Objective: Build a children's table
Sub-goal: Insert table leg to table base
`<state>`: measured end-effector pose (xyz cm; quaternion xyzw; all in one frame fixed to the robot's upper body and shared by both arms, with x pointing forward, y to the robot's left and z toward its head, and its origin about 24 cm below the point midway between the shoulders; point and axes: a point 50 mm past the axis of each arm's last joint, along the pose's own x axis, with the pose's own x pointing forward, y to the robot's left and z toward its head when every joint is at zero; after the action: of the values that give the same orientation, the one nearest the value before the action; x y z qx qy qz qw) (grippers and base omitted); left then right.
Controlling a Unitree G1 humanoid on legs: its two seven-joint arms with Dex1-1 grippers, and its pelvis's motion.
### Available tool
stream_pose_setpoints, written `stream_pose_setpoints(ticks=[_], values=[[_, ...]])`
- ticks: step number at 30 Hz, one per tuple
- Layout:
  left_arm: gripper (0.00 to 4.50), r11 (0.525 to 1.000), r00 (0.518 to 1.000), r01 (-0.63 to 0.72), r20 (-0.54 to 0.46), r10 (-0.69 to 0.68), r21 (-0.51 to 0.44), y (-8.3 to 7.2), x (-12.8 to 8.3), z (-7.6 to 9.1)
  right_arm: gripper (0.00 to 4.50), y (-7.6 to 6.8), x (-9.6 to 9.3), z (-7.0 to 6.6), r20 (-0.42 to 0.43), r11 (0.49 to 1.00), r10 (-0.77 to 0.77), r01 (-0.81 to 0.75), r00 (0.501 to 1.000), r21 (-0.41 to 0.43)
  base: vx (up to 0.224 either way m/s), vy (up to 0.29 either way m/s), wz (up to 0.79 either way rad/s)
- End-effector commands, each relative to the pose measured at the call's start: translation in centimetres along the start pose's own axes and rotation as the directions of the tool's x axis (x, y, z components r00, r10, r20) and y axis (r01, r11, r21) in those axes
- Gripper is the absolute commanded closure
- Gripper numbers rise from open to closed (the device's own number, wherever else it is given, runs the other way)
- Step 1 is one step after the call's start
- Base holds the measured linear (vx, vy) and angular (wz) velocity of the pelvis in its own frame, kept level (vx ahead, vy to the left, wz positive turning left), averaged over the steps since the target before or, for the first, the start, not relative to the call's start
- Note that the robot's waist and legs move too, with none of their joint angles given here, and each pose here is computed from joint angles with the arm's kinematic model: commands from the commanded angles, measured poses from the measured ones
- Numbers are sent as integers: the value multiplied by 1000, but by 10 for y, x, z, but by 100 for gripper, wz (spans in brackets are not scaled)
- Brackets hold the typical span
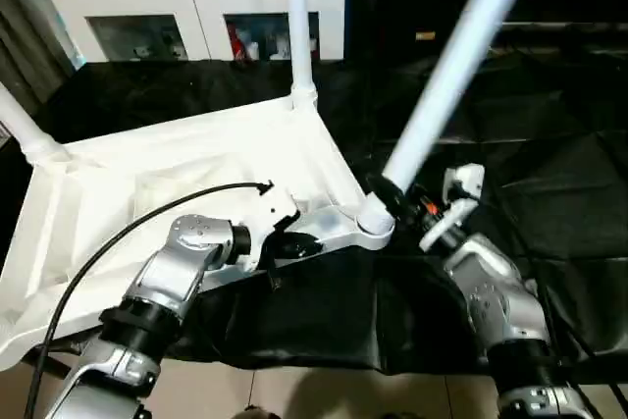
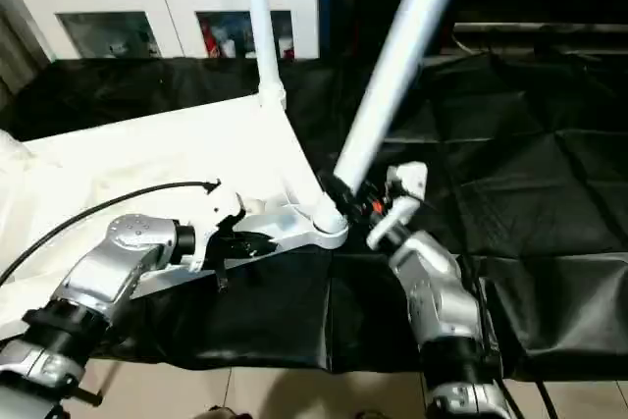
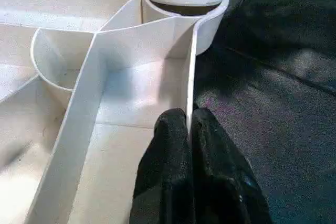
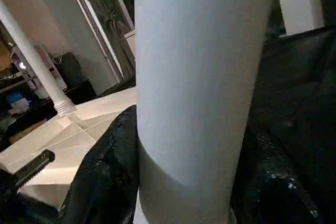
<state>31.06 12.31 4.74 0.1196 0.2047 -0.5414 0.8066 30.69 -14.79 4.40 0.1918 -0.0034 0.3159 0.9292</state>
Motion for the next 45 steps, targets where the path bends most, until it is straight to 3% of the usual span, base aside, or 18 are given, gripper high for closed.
stream_pose_setpoints(ticks=[1,5,8,13,20,24,30,37,41,45], values=[[450,996,994,-88,60,86,25,12,-8,15,262,-10,-22,-31,-125,994,-86,93,988,51,0,0,0],[450,995,993,-97,65,95,23,15,-7,16,262,-11,-27,-34,-95,991,-110,117,989,63,0,0,0],[450,995,993,-98,65,96,24,16,-7,16,262,-10,-28,-33,-103,994,-106,109,989,27,0,0,0],[450,995,995,-90,54,87,47,16,-8,16,262,-4,-16,-22,-196,988,-34,3,980,-155,0,0,0],[450,995,997,-74,32,72,72,13,-8,11,262,2,2,-8,-308,955,80,-162,948,-249,0,0,0],[450,995,998,-64,24,62,78,11,-9,10,262,4,6,-5,-367,939,127,-231,921,-255,0,0,0],[450,993,1000,24,-13,-23,115,6,-11,9,262,5,4,-12,-519,899,240,-390,821,-201,0,0,0],[450,982,995,96,-42,-90,165,3,-12,12,262,1,2,-14,-563,881,300,-450,770,-147,0,0,0],[450,959,979,200,-73,-189,201,-2,-15,18,262,-1,2,-17,-599,857,356,-506,717,-97,0,0,0],[450,947,973,231,-83,-217,222,-3,-17,21,262,0,4,-17,-592,850,381,-521,710,-78,0,0,0]])
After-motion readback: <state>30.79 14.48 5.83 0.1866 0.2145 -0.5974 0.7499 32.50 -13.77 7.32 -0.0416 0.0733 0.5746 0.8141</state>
